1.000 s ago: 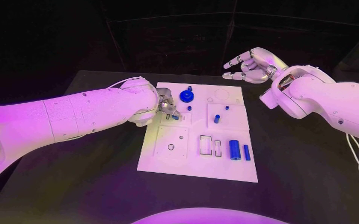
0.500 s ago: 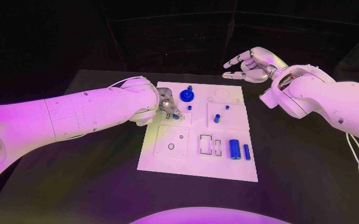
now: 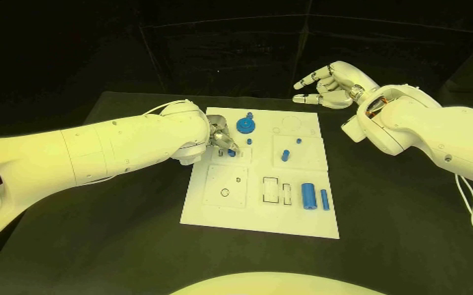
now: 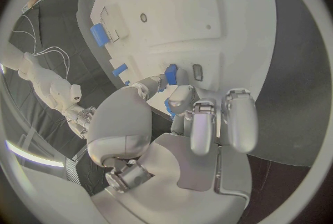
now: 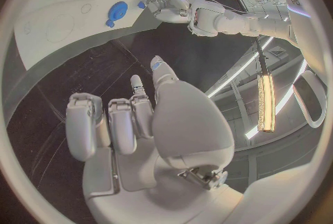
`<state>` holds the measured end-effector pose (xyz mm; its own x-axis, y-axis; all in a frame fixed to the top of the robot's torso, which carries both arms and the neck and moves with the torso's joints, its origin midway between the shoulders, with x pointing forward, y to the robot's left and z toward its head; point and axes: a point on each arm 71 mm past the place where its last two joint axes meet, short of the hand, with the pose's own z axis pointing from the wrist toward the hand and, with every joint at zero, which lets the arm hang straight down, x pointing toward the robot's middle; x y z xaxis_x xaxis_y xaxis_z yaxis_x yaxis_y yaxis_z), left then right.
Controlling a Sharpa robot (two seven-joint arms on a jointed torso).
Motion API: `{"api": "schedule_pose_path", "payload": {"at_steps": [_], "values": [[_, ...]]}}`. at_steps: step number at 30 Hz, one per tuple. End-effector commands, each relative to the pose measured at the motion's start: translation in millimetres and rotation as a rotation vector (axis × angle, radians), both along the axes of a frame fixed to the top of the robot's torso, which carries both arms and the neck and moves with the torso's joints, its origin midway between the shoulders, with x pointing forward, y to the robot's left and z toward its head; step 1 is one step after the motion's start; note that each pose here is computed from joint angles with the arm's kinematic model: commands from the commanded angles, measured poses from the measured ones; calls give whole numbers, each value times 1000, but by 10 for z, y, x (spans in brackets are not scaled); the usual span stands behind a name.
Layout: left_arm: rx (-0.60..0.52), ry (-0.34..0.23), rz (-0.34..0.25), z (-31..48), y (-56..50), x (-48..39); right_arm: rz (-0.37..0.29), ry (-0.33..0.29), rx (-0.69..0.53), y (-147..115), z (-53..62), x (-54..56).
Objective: Assemble the parts on the task board
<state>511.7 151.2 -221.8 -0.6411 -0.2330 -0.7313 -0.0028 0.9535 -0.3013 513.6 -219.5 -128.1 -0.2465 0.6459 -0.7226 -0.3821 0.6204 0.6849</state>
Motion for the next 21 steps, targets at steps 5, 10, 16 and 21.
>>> {"api": "schedule_pose_path", "payload": {"at_steps": [5, 10, 16, 21], "values": [[22, 21, -16, -17, -5, -2, 9, 1, 1, 8, 13, -5], [24, 24, -19, -19, -8, -3, 9, 2, 1, 8, 13, -6], [23, 20, -14, -17, -7, 5, 10, 2, 1, 11, 13, -7], [20, 12, -4, -15, 3, 21, 9, 2, 1, 11, 13, -6]]}}
